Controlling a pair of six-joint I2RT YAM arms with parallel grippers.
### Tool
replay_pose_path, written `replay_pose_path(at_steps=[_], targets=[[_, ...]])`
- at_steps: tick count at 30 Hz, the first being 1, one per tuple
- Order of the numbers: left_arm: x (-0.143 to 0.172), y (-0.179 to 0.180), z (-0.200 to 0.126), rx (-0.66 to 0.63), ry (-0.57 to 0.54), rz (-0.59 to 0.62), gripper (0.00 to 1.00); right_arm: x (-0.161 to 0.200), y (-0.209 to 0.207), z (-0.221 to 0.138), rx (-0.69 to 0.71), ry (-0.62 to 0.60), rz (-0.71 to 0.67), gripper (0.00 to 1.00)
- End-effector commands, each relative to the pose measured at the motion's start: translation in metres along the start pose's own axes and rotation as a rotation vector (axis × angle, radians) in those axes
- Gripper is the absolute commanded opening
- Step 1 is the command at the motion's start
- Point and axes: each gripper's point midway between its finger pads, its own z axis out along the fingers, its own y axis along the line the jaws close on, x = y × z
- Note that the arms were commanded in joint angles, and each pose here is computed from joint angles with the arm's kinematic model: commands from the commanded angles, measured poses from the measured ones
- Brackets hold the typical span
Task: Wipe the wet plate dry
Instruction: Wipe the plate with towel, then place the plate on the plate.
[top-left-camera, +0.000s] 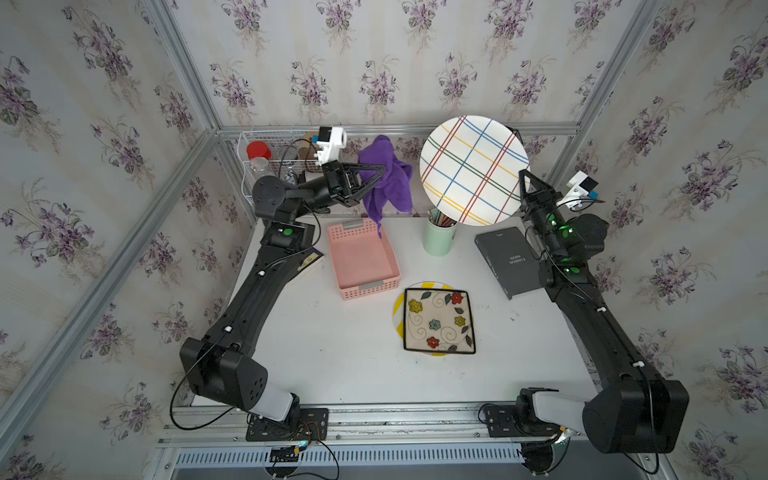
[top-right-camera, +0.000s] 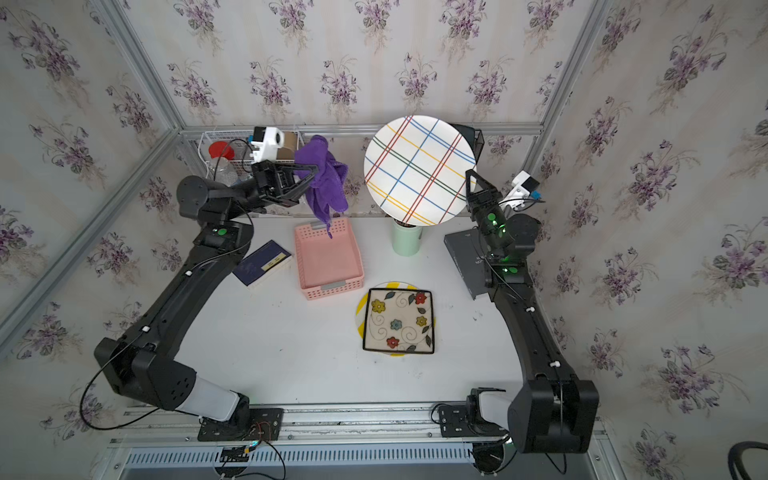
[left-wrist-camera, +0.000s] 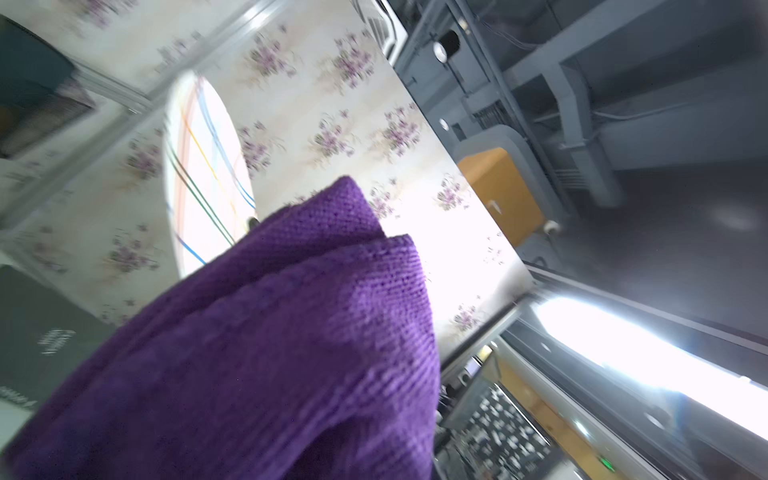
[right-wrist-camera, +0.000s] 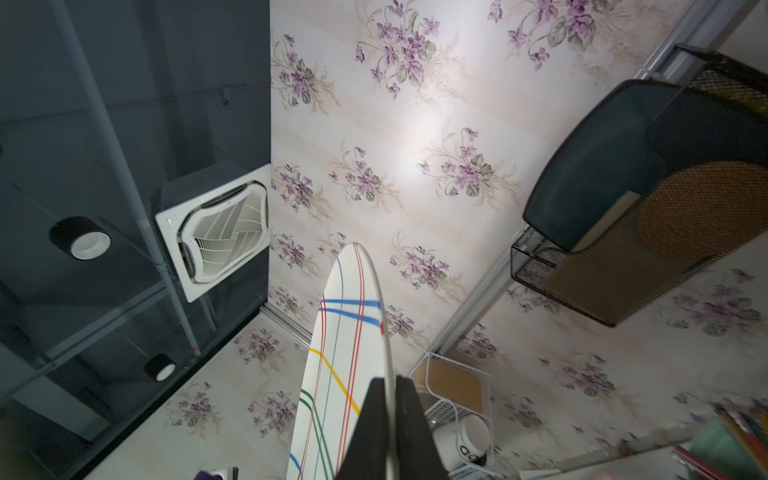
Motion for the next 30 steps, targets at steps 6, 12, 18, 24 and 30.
replay_pose_path(at_steps=[6, 12, 18, 24, 30], targets=[[0.041, 0.130, -0.116, -1.016, -0.061, 0.114, 0.00, 0.103, -0.087, -0.094, 0.245, 0.324, -0.109, 0.00], [0.082, 0.175, -0.162, -1.144, -0.111, 0.145, 0.00, 0.151, -0.144, -0.135, 0.355, 0.464, -0.116, 0.00], [0.100, 0.195, -0.177, -1.187, -0.048, 0.227, 0.00, 0.169, -0.191, -0.147, 0.434, 0.480, -0.108, 0.00], [0.128, 0.225, -0.187, -1.194, -0.008, 0.176, 0.00, 0.188, -0.231, -0.147, 0.503, 0.507, -0.154, 0.00], [0.154, 0.264, -0.226, -1.388, -0.017, 0.051, 0.00, 0.202, -0.259, -0.160, 0.586, 0.488, -0.196, 0.00]])
